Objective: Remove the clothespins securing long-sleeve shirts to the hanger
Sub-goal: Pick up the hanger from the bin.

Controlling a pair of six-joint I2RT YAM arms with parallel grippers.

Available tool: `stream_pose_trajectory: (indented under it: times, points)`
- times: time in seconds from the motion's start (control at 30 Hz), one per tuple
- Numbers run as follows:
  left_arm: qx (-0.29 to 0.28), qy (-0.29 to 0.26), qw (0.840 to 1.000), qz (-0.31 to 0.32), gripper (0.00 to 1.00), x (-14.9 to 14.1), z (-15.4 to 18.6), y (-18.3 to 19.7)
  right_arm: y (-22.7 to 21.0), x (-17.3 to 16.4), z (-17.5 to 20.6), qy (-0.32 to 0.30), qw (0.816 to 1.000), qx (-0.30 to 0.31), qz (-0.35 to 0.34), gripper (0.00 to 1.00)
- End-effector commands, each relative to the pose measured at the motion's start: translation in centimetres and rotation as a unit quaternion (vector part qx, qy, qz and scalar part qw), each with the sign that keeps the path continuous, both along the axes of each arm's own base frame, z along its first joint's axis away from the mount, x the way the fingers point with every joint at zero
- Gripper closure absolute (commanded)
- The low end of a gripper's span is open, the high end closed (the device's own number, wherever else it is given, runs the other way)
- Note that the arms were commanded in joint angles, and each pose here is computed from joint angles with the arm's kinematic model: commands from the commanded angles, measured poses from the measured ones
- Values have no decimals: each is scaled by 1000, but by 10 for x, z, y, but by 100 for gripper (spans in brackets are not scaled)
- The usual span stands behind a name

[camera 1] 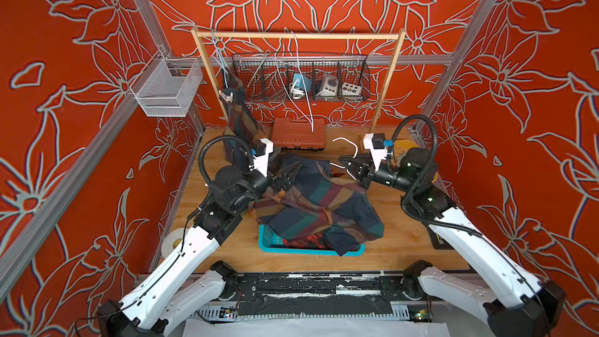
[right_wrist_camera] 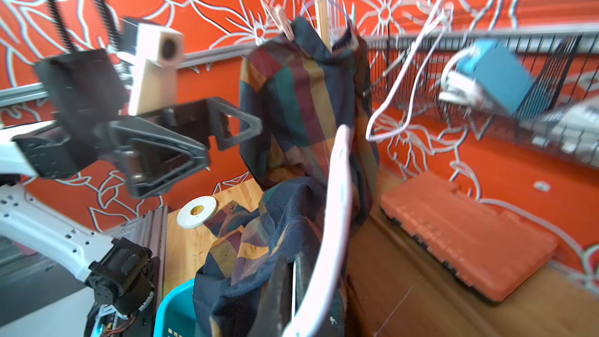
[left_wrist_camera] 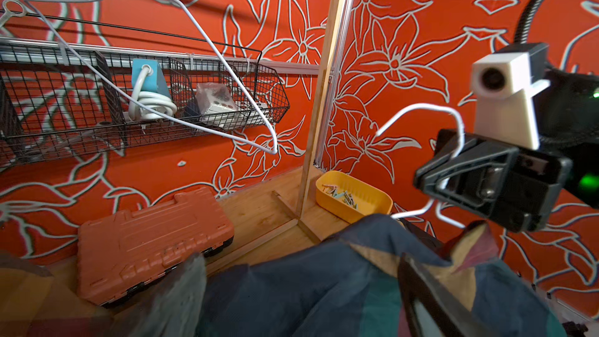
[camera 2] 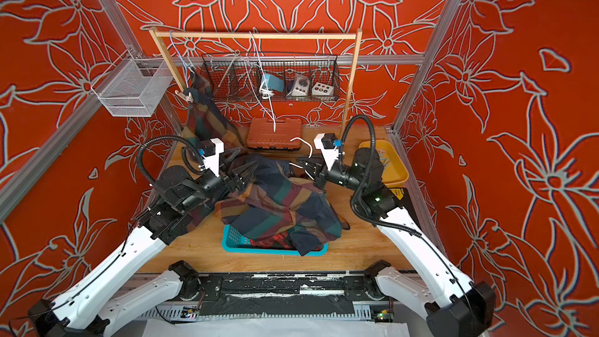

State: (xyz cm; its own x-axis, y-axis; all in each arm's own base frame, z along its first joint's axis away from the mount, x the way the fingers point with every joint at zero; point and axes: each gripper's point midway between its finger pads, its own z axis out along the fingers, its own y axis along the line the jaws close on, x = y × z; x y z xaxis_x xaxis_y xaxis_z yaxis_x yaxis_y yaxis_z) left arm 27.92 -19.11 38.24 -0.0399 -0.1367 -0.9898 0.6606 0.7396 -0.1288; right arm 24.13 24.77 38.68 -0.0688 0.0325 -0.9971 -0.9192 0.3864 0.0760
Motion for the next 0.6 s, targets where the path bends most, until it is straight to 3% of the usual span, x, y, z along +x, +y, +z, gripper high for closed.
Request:
stream_pose_trajectory:
  times: [0.0, 0.27, 0.57]
  points:
    - [12, 0, 1000, 18, 11, 2, -1, 7, -11, -19, 21, -53, 998, 6, 42, 100]
    - [38, 48, 998, 36, 15, 20, -26, 9, -32, -35, 58, -104, 993, 20, 59, 100]
    - [63, 68, 994, 57, 19, 25, -34, 24, -38, -40, 69, -123, 990, 26, 62, 100]
